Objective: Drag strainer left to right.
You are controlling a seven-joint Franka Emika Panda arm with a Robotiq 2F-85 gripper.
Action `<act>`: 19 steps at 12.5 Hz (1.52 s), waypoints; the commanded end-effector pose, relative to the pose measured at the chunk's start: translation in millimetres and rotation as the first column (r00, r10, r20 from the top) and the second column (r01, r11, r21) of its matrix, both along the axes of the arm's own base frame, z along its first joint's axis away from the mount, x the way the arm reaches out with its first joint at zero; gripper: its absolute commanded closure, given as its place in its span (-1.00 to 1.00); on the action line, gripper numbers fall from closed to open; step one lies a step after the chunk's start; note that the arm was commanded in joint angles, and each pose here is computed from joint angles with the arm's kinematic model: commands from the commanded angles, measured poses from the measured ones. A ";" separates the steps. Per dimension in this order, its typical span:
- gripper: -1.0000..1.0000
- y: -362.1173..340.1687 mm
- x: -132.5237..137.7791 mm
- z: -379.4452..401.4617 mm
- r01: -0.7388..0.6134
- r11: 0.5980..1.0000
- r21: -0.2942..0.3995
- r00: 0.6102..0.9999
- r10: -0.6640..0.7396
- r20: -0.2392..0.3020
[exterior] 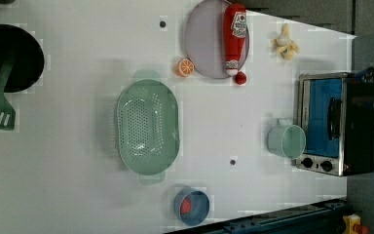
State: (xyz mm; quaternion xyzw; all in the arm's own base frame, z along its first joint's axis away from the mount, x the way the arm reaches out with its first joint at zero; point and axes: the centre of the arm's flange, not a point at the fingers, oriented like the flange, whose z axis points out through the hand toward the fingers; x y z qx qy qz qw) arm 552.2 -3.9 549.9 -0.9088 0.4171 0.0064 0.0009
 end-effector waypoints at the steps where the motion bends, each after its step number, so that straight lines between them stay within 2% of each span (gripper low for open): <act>1: -0.59 -30.9 -145.0 90.7 0.091 0.996 -0.017 0.996 -0.091 0.016; 3: -0.99 -22.3 -142.3 88.5 0.075 0.997 -0.012 0.997 -0.075 0.015; 6: -1.00 37.5 -132.2 73.3 -0.033 0.999 -0.015 0.999 0.032 -0.017; 9: -1.00 126.2 -122.6 40.8 -0.075 0.995 -0.069 0.996 0.072 -0.046; 12: -1.00 218.0 -116.5 -7.3 0.019 0.994 -0.105 0.999 -0.023 -0.033; 15: -1.00 293.5 -116.4 -70.7 0.143 0.986 -0.086 0.989 -0.146 -0.026; 17: -1.00 324.7 -118.1 -114.0 0.257 0.965 -0.054 0.965 -0.259 -0.033; 19: -1.00 338.8 -118.6 -158.4 0.376 0.926 -0.032 0.924 -0.378 -0.057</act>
